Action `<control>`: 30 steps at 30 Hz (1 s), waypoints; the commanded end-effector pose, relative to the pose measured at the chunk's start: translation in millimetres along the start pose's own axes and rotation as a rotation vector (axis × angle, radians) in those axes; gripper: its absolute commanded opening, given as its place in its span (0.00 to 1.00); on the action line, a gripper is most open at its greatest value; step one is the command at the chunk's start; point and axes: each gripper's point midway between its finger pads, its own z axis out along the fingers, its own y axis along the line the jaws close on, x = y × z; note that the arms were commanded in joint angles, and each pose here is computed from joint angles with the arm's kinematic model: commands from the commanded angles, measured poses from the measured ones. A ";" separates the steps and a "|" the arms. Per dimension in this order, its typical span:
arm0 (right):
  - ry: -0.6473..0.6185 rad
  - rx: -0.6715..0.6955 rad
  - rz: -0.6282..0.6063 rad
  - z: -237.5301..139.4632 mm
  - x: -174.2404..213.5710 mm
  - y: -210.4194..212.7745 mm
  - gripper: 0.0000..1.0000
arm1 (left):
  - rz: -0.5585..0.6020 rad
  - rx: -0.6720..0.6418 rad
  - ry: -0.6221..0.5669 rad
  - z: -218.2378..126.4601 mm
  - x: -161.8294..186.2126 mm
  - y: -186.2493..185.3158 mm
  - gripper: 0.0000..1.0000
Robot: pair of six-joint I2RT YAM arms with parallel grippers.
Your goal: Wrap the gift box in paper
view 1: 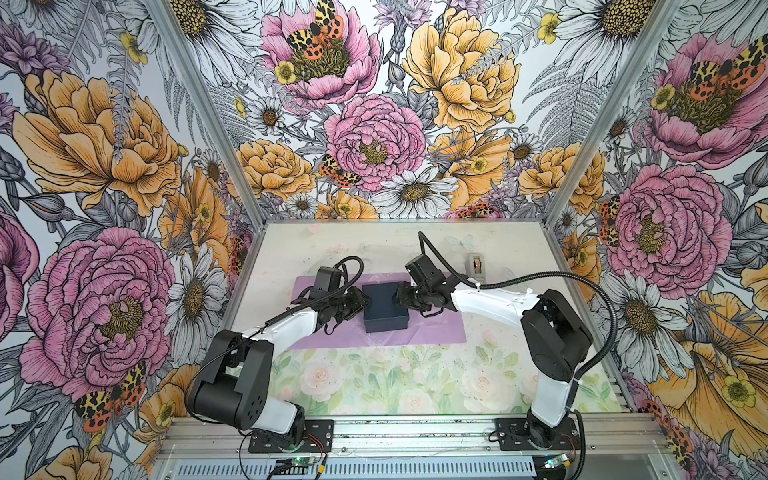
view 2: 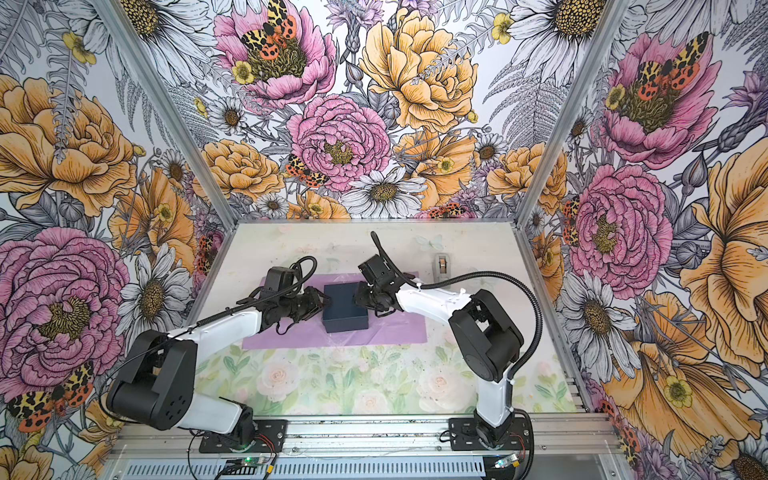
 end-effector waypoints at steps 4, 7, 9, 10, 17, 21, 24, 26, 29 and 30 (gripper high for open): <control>-0.034 -0.034 -0.031 -6.4 -5.2 25.1 0.48 | 0.052 0.055 -0.060 -11.7 -24.5 -18.2 0.37; -0.041 -0.029 -0.036 -3.5 -5.4 28.0 0.48 | 0.050 0.042 -0.065 -9.8 -28.3 -11.9 0.37; -0.047 -0.025 -0.038 -2.8 -6.0 29.1 0.48 | 0.048 0.037 -0.065 -8.3 -30.7 -8.8 0.37; -0.053 -0.022 -0.038 -3.1 -6.9 29.4 0.48 | 0.051 0.034 -0.065 -8.0 -32.2 -8.3 0.37; -0.055 -0.015 -0.042 2.8 -9.4 29.6 0.49 | 0.048 0.019 -0.076 -5.5 -39.1 -2.3 0.37; -0.052 -0.004 -0.039 6.6 -8.8 26.2 0.55 | 0.033 -0.014 -0.078 -3.6 -40.0 8.9 0.41; -0.040 0.007 -0.033 10.0 -6.7 19.5 0.64 | 0.027 -0.041 -0.082 -3.5 -38.9 17.3 0.47; -0.031 0.011 -0.031 12.9 -4.7 16.9 0.66 | 0.025 -0.046 -0.081 -3.5 -38.5 19.4 0.48; -0.017 0.001 -0.033 16.8 -3.2 19.7 0.63 | 0.018 -0.056 -0.081 -2.0 -38.1 23.4 0.46; -0.016 -0.002 -0.035 17.4 -3.6 20.9 0.61 | 0.018 -0.052 -0.081 -1.8 -38.6 22.7 0.45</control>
